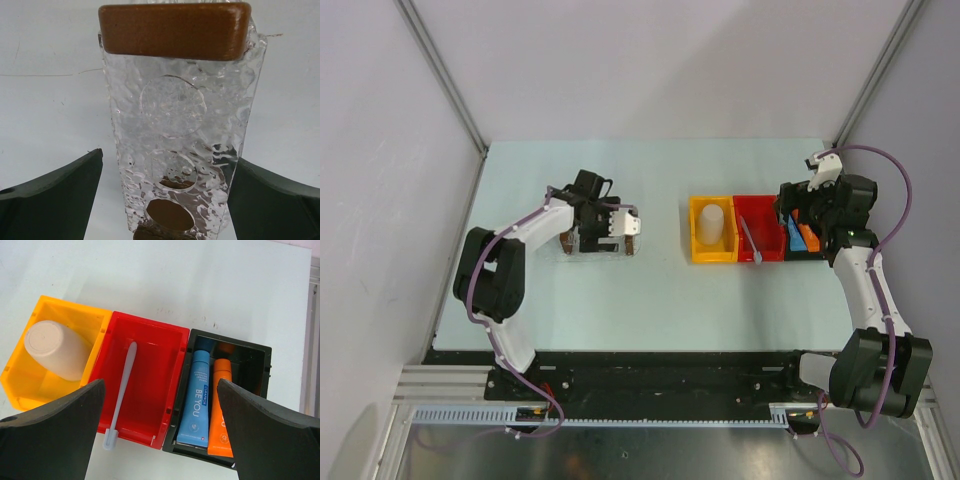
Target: Prepare toiletry sets of a toothbrush and toothpaste on the tray
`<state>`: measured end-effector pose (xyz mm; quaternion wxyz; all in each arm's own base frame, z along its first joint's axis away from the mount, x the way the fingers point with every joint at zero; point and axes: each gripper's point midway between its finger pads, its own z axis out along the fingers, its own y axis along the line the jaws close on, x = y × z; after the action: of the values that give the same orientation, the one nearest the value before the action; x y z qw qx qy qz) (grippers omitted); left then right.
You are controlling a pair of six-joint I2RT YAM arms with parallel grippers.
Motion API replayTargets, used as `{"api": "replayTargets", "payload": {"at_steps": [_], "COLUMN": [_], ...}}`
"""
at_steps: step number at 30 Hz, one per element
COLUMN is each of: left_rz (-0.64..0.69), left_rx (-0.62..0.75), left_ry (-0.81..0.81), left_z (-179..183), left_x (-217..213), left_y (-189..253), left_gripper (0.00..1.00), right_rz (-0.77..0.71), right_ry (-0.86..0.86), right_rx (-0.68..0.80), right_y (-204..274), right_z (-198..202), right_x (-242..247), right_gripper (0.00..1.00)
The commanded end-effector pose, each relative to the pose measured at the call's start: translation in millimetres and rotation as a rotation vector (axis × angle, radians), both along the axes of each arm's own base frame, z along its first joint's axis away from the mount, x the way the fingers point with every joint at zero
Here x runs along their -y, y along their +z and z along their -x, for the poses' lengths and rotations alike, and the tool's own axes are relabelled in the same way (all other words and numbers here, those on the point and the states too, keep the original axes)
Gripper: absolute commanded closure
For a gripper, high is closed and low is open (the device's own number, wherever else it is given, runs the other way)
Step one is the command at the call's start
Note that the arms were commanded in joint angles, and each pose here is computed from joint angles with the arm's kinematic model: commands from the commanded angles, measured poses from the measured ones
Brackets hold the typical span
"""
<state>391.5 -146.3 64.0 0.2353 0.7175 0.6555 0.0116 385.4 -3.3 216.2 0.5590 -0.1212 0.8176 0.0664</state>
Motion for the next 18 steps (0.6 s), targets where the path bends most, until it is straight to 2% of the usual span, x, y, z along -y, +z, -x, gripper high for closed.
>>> {"api": "replayTargets", "payload": {"at_steps": [1,18], "left_rz": [0.017,0.025], "left_rx": [0.016,-0.015], "left_ry": [0.031,0.111], "left_z": [-1.7,0.9], "left_x": [6.7,4.2], "left_y": [6.1,0.5], "left_gripper": [0.00,0.02], "right_rz": [0.005,0.000], "right_ry": [0.006,0.007], "right_rx": [0.040,0.041], "right_y": [12.9,13.6], "right_z": [1.4,2.5], "right_x": [-0.2,-0.4], "right_gripper": [0.00,0.00]}}
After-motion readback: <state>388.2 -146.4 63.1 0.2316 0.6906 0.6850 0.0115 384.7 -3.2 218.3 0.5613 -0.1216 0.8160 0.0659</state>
